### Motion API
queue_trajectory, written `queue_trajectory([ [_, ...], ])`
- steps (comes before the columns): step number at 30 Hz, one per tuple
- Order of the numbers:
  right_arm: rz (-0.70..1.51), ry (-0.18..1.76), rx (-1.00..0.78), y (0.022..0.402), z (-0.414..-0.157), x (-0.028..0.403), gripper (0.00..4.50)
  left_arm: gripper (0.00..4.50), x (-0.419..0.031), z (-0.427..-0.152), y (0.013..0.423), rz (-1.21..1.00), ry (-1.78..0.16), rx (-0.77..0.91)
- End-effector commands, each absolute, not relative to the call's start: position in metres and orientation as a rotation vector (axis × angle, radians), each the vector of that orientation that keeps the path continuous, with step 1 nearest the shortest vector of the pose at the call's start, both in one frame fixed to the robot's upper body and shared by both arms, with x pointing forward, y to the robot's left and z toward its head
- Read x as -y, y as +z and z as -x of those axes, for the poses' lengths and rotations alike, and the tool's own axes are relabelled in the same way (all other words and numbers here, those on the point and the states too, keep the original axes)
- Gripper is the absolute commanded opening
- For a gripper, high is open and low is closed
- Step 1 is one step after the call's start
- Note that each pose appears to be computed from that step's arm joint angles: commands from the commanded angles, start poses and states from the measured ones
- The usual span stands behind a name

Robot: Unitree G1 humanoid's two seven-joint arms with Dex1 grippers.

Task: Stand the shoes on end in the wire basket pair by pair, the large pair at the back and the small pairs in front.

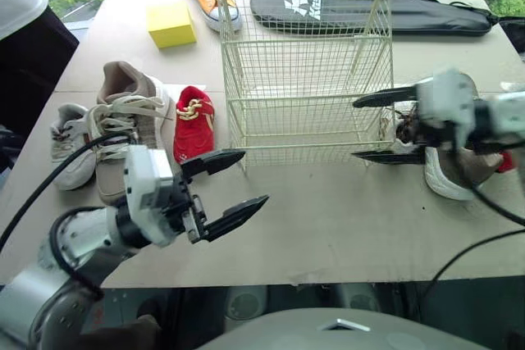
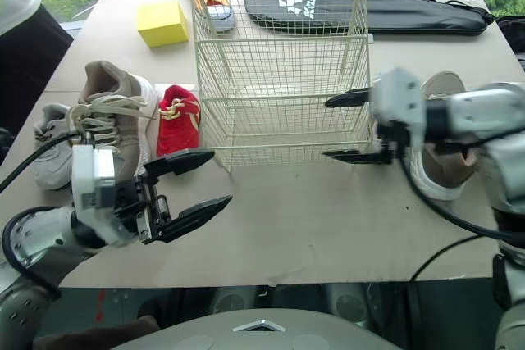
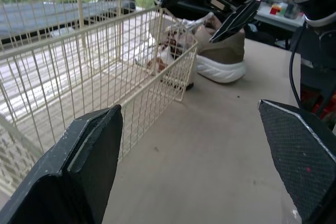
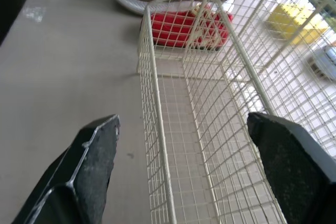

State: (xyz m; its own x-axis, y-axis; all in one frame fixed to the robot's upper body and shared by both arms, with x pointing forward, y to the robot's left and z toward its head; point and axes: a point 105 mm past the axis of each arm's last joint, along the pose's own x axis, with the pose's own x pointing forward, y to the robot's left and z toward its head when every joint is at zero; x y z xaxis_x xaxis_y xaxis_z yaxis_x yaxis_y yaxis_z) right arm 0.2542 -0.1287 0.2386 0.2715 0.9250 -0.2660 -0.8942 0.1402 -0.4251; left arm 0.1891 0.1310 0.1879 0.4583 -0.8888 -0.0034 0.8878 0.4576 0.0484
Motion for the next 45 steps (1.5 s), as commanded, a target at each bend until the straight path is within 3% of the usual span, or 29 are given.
queue_trajectory([
  [1, 0.424, 1.138, 0.156, 0.271, -0.237, 0.153, 3.57, 4.5, -0.117, -0.193, 0.191, -0.029, -1.189, 0.037],
  [4, 0.333, 0.888, 0.105, 0.273, -0.228, 0.18, 3.57, 4.5, -0.106, -0.206, 0.197, -0.027, -1.249, 0.036],
  [6, 0.285, 0.657, 0.012, 0.265, -0.236, 0.208, 3.57, 4.5, -0.096, -0.212, 0.199, -0.013, -1.294, 0.032],
  [9, 0.311, 0.364, -0.08, 0.24, -0.23, 0.243, 4.42, 4.5, -0.084, -0.218, 0.199, -0.007, -1.366, 0.021],
  [13, 0.297, 0.107, -0.134, 0.21, -0.212, 0.26, 4.42, 4.5, -0.078, -0.226, 0.204, 0.007, -1.425, 0.038],
  [17, 0.211, -0.071, -0.138, 0.189, -0.211, 0.263, 4.42, 4.5, -0.073, -0.231, 0.206, 0.013, -1.471, 0.061],
  [33, 0.031, -0.153, -0.268, 0.138, -0.232, 0.255, 4.42, 4.5, -0.082, -0.234, 0.209, 0.01, -1.455, 0.073],
  [36, 0.044, -0.184, -0.268, 0.132, -0.24, 0.259, 3.62, 4.5, -0.083, -0.233, 0.211, -0.001, -1.438, 0.08],
  [42, 0.121, -0.2, -0.243, 0.13, -0.246, 0.266, 1.15, 4.5, -0.084, -0.235, 0.214, -0.011, -1.415, 0.094],
  [45, 0.149, -0.172, -0.167, 0.14, -0.244, 0.261, 0.43, 4.5, -0.083, -0.237, 0.215, -0.009, -1.41, 0.103],
])
